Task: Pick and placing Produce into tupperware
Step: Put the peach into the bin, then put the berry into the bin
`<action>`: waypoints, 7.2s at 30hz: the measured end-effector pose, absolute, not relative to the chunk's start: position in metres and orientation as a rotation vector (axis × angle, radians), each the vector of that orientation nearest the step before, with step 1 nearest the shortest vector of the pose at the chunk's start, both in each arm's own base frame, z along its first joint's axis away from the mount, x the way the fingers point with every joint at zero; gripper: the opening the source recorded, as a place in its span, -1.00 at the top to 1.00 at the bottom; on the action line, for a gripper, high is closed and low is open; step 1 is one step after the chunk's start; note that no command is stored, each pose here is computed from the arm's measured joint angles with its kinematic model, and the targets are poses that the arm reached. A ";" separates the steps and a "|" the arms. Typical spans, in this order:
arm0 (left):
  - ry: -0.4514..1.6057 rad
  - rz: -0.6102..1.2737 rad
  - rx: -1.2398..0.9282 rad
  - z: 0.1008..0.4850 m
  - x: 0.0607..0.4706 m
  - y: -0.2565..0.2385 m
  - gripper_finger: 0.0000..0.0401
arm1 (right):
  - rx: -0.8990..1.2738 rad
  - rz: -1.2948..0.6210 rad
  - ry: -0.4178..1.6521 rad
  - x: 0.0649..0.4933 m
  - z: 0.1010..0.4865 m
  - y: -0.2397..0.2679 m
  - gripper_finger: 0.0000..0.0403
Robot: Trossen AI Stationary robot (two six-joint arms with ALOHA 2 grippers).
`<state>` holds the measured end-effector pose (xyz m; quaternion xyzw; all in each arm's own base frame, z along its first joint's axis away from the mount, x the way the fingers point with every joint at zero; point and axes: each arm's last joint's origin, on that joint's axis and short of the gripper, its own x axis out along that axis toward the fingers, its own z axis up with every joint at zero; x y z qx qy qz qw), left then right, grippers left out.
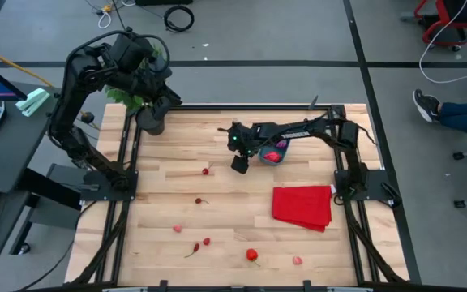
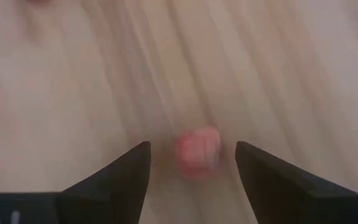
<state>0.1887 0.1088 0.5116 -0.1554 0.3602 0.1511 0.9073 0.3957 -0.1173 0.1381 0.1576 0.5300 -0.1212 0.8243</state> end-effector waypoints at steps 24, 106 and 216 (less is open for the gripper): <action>0.742 0.312 -0.319 0.512 0.189 0.109 0.60 | 0.450 -0.366 1.084 0.394 0.154 -0.111 0.40; 0.744 0.310 -0.318 0.512 0.189 0.109 0.58 | 0.385 -0.474 1.207 0.405 0.159 -0.107 0.59; 0.658 0.514 -0.857 0.257 0.215 -0.009 0.73 | 0.354 -0.330 0.684 0.229 0.411 0.042 0.11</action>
